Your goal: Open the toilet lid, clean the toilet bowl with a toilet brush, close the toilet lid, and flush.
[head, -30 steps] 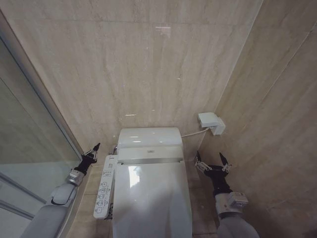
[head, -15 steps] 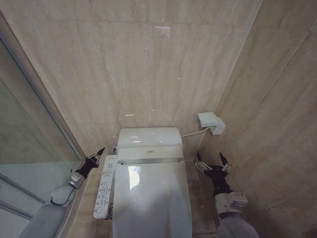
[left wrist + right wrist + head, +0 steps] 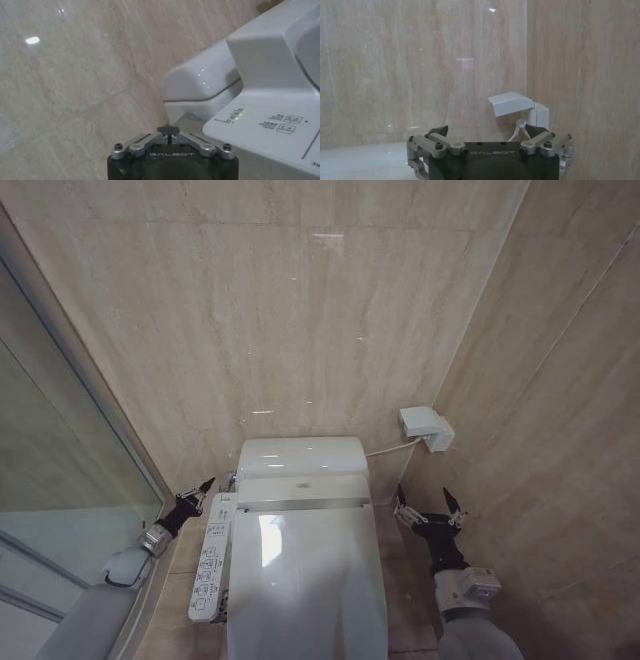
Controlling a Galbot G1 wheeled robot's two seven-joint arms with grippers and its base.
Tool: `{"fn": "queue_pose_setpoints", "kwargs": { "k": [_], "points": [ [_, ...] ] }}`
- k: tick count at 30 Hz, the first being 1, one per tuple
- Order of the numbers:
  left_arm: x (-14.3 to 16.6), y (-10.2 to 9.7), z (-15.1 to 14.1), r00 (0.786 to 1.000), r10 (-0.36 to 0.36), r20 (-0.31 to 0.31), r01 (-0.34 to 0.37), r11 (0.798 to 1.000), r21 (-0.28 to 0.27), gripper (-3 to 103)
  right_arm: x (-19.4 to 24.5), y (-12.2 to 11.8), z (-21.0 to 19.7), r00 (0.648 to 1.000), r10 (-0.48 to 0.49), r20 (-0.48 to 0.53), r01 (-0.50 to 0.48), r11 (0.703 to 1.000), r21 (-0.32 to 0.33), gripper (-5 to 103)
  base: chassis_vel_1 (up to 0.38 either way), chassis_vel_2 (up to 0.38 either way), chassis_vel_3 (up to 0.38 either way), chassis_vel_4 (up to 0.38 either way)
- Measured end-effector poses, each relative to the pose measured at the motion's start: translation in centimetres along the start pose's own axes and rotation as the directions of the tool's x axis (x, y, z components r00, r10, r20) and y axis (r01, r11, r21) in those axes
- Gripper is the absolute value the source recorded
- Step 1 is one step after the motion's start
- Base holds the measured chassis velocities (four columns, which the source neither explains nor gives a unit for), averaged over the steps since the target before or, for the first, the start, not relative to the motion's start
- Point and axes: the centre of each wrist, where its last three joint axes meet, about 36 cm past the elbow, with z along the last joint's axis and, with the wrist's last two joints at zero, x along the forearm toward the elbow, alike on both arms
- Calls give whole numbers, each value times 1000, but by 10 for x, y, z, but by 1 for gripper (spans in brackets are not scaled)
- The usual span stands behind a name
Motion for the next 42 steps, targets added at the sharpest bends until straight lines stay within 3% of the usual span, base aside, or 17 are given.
{"fn": "queue_pose_setpoints", "kwargs": {
  "k": [9,18,42],
  "points": [
    [-12,1,4,1000,17,5,-17,1000,0,0,0,0,0,1000,0,0,0,1000,0,100,0,0,0,0],
    [-22,-11,4,999,31,19,-31,999,19,0,0,0,0,1000,0,0,0,1000,0,100,0,0,0,0],
    [-22,-20,22,998,61,-31,-60,998,32,0,0,0,0,1000,0,0,0,1000,0,100,0,0,0,0]
  ]
}}
